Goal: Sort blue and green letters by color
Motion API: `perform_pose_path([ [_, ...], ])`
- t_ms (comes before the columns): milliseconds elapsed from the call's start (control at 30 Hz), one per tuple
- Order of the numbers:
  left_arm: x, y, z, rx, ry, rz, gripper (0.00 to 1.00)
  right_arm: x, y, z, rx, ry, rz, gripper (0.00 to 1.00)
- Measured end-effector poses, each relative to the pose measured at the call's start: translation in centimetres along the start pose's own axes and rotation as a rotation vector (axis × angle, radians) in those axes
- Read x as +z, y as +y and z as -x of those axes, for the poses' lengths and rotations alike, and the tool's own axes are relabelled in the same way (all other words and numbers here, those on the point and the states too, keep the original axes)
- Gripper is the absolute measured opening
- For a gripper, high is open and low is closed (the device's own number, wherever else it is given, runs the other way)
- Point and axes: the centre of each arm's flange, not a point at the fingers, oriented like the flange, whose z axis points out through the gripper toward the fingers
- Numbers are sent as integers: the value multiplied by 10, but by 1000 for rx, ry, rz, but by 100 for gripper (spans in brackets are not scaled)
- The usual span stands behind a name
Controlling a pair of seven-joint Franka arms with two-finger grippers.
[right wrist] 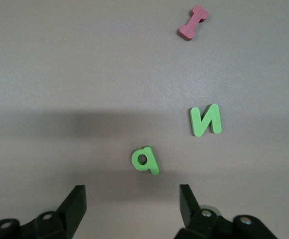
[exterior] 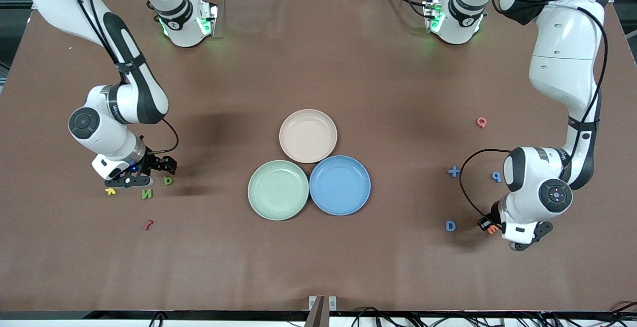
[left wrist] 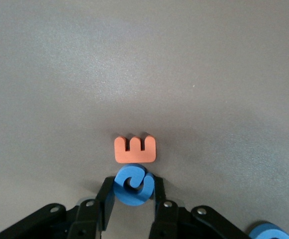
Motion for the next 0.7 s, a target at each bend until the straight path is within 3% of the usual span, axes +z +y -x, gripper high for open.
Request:
perform_pose_path([
  [300,-10,5,2,15,-14,-7,36,18,1,-1,1,21,4,81],
  [467,-41,24,12,41,-35,-1,36,24,2,-2,1,20,4,80],
  [700,-91,67,38,108,-5,28,36,29,2,-2,2,14,5,78],
])
